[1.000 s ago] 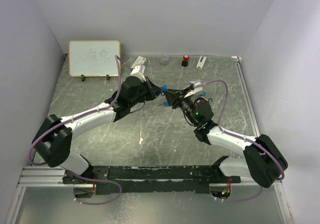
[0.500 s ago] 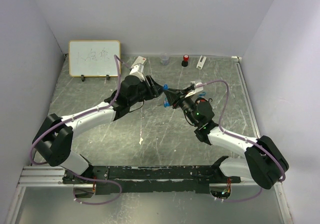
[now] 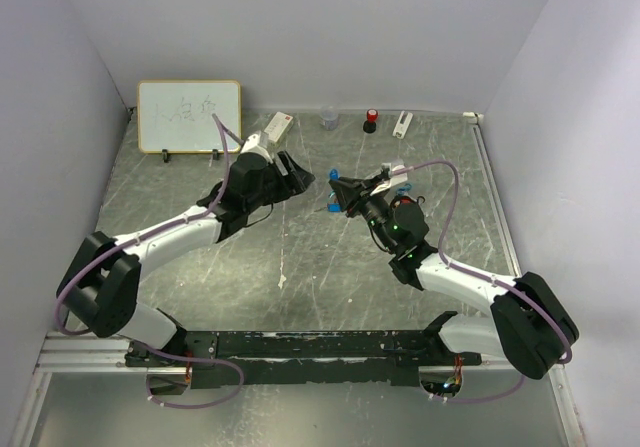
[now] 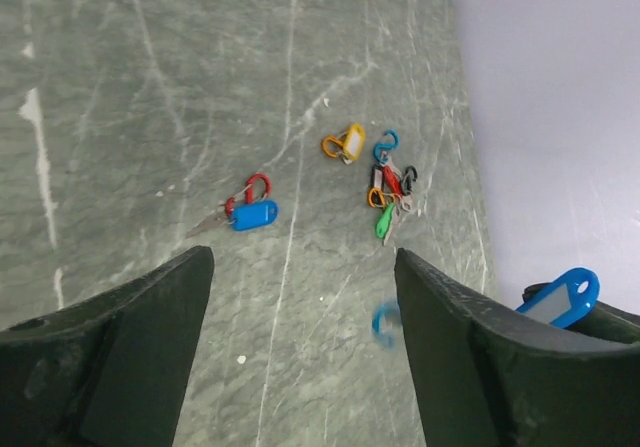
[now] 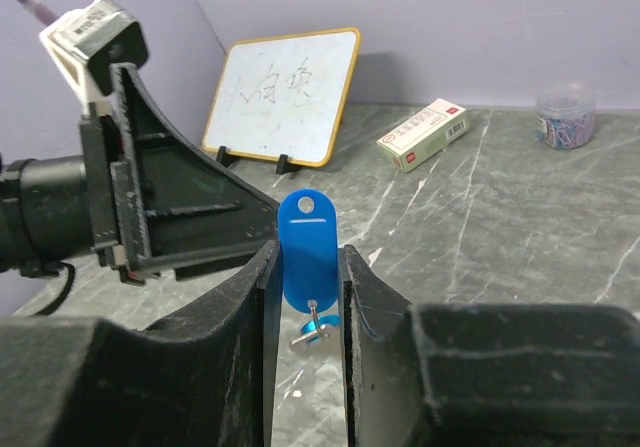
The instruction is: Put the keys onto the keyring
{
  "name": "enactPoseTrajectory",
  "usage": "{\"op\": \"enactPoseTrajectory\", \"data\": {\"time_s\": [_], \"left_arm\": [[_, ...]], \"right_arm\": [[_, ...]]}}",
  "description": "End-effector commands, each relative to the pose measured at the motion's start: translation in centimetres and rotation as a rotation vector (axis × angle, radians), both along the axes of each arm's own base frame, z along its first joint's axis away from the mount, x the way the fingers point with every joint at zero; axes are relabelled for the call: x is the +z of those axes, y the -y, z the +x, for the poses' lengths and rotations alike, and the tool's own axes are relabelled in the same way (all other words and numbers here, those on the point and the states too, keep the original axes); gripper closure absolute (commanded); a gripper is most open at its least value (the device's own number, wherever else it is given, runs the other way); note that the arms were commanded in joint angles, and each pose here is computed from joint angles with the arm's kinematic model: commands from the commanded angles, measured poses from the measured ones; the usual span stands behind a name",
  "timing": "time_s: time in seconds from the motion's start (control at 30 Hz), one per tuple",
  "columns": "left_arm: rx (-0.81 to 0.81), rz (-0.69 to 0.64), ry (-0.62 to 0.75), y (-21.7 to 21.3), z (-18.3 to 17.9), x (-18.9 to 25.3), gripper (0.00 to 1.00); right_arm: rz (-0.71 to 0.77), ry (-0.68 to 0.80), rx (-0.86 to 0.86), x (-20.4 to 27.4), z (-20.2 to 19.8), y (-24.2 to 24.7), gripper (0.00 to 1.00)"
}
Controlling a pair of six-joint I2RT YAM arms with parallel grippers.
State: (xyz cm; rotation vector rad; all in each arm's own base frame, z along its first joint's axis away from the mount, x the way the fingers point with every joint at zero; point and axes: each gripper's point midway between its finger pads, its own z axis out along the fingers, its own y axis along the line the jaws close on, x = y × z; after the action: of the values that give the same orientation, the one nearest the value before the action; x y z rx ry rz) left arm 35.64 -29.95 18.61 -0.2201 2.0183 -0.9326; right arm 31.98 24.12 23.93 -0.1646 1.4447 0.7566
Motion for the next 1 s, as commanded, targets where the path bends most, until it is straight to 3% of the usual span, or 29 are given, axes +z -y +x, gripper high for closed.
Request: {"op": "enactPoseTrajectory", "data": {"time_s": [0.0, 0.1, 0.33, 0.97], "left_arm": [[0.105, 0.028, 0.038, -3.2, 0.6, 1.4, 0.11], [0.142, 0.047, 0.041, -4.5, 0.6, 1.5, 0.0], [0.171, 0.053, 0.046, -5.8, 0.7, 1.8, 0.0], [0.171, 0.05, 0.05, -6.7, 0.2, 2.7, 0.0]], "right_arm": [[-0.03, -0.001, -0.06, -0.5, 0.8, 1.1, 1.0], [-0.058, -0.045, -0.099, -1.8, 1.9, 1.8, 1.0], [-0.114, -0.162, -0.183, -5.1, 3.8, 3.7, 1.0], [-0.216, -0.409, -0.355, -8.3, 4.7, 6.7, 1.0]]}}
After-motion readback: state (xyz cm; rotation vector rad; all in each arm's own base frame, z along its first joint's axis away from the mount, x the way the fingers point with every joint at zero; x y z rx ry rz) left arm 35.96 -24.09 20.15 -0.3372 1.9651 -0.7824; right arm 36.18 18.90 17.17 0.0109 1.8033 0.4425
